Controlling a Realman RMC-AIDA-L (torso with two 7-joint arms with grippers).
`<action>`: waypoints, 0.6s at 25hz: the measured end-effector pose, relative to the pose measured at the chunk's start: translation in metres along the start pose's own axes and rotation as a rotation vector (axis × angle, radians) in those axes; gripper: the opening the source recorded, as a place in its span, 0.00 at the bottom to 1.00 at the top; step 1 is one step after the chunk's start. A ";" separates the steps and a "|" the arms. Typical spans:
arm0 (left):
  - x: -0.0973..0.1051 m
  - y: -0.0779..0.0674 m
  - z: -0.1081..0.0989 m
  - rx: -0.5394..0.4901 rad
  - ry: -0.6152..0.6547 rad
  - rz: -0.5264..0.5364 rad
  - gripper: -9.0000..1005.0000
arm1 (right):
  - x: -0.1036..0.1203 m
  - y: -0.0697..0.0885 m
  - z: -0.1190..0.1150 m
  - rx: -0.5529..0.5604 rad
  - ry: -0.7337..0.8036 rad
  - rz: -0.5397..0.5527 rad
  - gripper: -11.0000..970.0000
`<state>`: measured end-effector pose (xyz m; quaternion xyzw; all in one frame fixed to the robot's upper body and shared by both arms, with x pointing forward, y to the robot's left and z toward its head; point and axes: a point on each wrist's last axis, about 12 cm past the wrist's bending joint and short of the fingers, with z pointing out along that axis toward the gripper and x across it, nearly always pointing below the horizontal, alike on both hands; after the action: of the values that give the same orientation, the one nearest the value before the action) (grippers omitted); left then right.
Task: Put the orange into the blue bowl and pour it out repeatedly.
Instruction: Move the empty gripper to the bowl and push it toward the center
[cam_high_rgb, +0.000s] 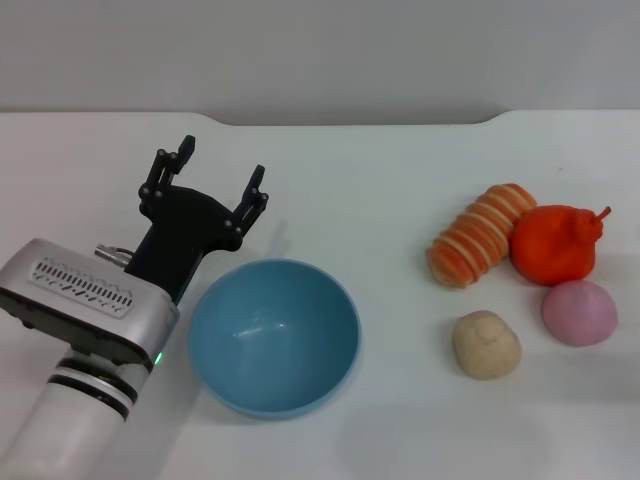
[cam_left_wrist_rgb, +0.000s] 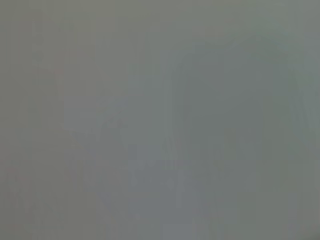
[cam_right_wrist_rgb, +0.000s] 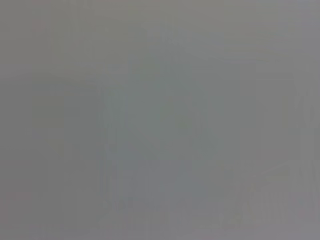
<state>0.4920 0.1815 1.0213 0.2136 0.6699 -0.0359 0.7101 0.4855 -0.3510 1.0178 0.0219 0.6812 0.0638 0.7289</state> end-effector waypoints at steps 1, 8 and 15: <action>0.000 0.000 0.000 -0.001 0.001 -0.001 0.79 | 0.000 0.000 0.000 0.000 0.004 0.011 0.67; 0.000 0.001 0.001 -0.004 0.000 0.001 0.79 | 0.001 0.002 0.004 -0.020 0.019 0.003 0.74; 0.000 0.002 0.001 0.001 -0.001 0.012 0.79 | 0.001 0.001 0.002 -0.005 0.012 -0.001 0.74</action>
<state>0.4936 0.1829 1.0213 0.2180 0.6683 -0.0321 0.7105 0.4878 -0.3493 1.0170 0.0195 0.6853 0.0653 0.7251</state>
